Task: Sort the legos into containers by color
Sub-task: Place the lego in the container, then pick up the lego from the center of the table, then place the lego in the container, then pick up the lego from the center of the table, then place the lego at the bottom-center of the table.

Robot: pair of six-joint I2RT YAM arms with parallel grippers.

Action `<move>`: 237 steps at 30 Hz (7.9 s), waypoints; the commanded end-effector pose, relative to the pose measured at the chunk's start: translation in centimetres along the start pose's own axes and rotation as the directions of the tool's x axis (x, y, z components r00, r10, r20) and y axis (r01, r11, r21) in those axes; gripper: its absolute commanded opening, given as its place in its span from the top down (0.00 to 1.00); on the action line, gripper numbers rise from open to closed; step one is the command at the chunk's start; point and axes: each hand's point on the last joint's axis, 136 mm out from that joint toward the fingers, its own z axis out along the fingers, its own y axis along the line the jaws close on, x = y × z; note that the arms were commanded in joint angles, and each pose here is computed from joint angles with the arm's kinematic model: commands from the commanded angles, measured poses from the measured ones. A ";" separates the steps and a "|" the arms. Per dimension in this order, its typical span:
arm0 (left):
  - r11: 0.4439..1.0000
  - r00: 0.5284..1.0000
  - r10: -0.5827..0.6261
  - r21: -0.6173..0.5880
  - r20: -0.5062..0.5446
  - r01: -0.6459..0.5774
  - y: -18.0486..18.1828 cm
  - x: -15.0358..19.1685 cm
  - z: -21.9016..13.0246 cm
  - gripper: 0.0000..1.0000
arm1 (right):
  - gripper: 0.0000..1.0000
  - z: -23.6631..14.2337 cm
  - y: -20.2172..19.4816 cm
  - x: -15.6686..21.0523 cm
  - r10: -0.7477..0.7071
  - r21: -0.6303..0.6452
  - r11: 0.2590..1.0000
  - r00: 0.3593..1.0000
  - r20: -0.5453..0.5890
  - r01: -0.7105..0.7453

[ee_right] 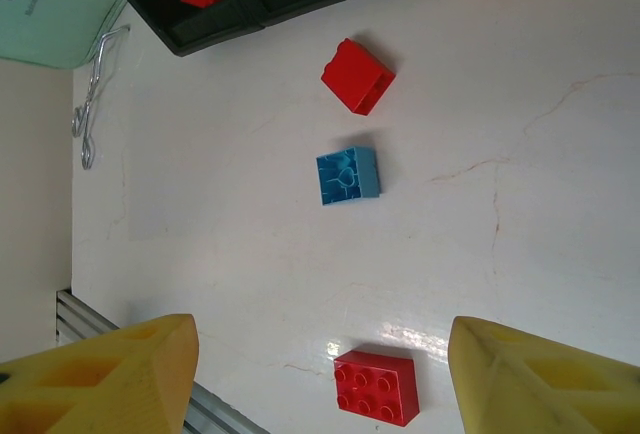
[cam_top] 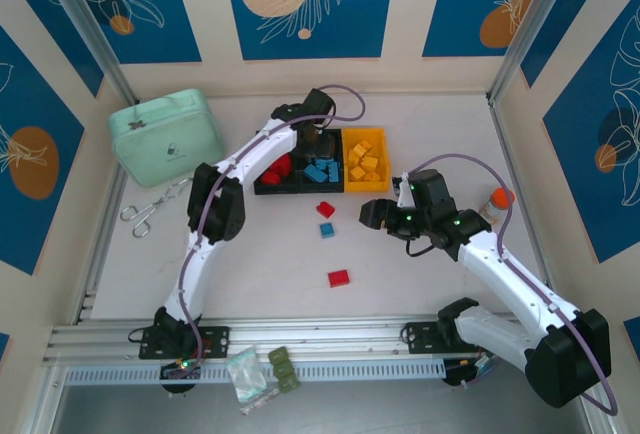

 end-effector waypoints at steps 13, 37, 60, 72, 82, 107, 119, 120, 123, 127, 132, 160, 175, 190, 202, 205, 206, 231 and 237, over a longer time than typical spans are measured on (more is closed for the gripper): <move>0.965 0.998 -0.029 0.261 0.053 0.014 0.6 9.1 -12.2 0.43 | 0.33 3.4 0.1 1.6 -0.098 0.183 0.977 0.991 -0.091 0.114; 0.909 0.969 -0.245 0.341 -0.022 0.238 6.9 25.6 -15.3 0.35 | 0.37 14.8 -0.4 3.0 -0.147 0.426 0.851 0.917 -0.370 0.308; 0.886 0.962 -0.271 0.380 -0.040 0.265 5.9 25.1 -14.2 0.35 | 0.70 12.2 3.7 -0.9 -0.282 0.416 0.812 0.900 -0.334 0.409; 0.866 0.946 -0.321 0.388 -0.054 0.316 6.2 25.8 -14.0 0.35 | 0.69 15.2 6.6 -11.2 -0.292 0.367 0.857 0.928 -0.229 0.361; 0.868 0.943 -0.327 0.375 -0.065 0.327 6.4 26.1 -13.6 0.35 | 0.69 19.5 6.0 -15.9 -0.241 0.367 0.878 0.945 -0.219 0.309; 0.865 0.941 -0.332 0.375 -0.069 0.333 6.4 26.3 -13.7 0.35 | 0.48 16.2 8.6 -16.5 -0.294 0.346 0.879 0.944 -0.149 0.328; 0.866 0.952 -0.286 0.394 -0.111 0.306 6.0 27.4 -14.5 0.34 | 0.34 10.1 8.4 -9.0 -0.327 0.317 0.873 0.928 -0.180 0.369; 0.866 0.952 -0.282 0.395 -0.119 0.306 6.0 27.7 -14.6 0.33 | 0.33 9.7 8.3 -8.2 -0.326 0.317 0.874 0.928 -0.182 0.369; 0.867 0.954 -0.255 0.401 -0.155 0.297 6.0 28.9 -15.1 0.31 | 0.28 8.5 7.4 -5.3 -0.308 0.320 0.875 0.928 -0.210 0.363; 0.866 0.960 -0.203 0.421 -0.195 0.269 5.9 30.5 -15.8 0.27 | 0.23 7.3 5.9 -0.7 -0.276 0.324 0.877 0.924 -0.266 0.355; 0.878 0.958 -0.189 0.400 -0.215 0.263 6.5 31.8 -16.0 0.26 | 0.21 6.3 3.0 4.7 -0.199 0.376 0.867 0.919 -0.339 0.326; 0.864 0.939 -0.251 0.382 -0.236 0.327 7.2 33.2 -14.4 0.26 | 0.33 10.0 -2.7 14.8 -0.045 0.509 0.786 0.853 -0.520 0.352; 0.852 0.932 -0.312 0.380 -0.182 0.360 7.5 32.1 -14.6 0.27 | 0.55 8.1 1.4 11.1 -0.160 0.437 0.808 0.861 -0.482 0.395; 0.847 0.913 -0.382 0.341 -0.140 0.407 8.6 31.8 -14.4 0.27 | 0.55 13.6 12.2 -3.4 -0.359 0.223 0.871 0.876 -0.321 0.438; 0.842 0.908 -0.393 0.341 -0.146 0.419 8.5 31.6 -14.0 0.27 | 0.54 20.9 13.9 -12.5 -0.294 0.175 0.923 0.922 -0.252 0.342; 0.841 0.907 -0.395 0.340 -0.146 0.421 8.5 31.6 -14.0 0.27 | 0.54 22.6 14.2 -13.8 -0.273 0.144 0.940 0.934 -0.229 0.310; 0.840 0.907 -0.396 0.342 -0.147 0.422 8.5 31.6 -14.0 0.27 | 0.54 22.9 14.2 -14.3 -0.263 0.137 0.945 0.940 -0.220 0.296; 0.835 0.898 -0.405 0.331 -0.170 0.439 8.5 32.1 -13.2 0.27 | 0.50 28.4 14.7 -15.6 -0.202 -0.021 0.979 0.964 -0.172 0.201; 0.835 0.898 -0.407 0.330 -0.170 0.441 8.6 32.1 -13.2 0.27 | 0.39 28.3 14.7 -15.8 -0.210 -0.012 0.978 0.964 -0.163 0.211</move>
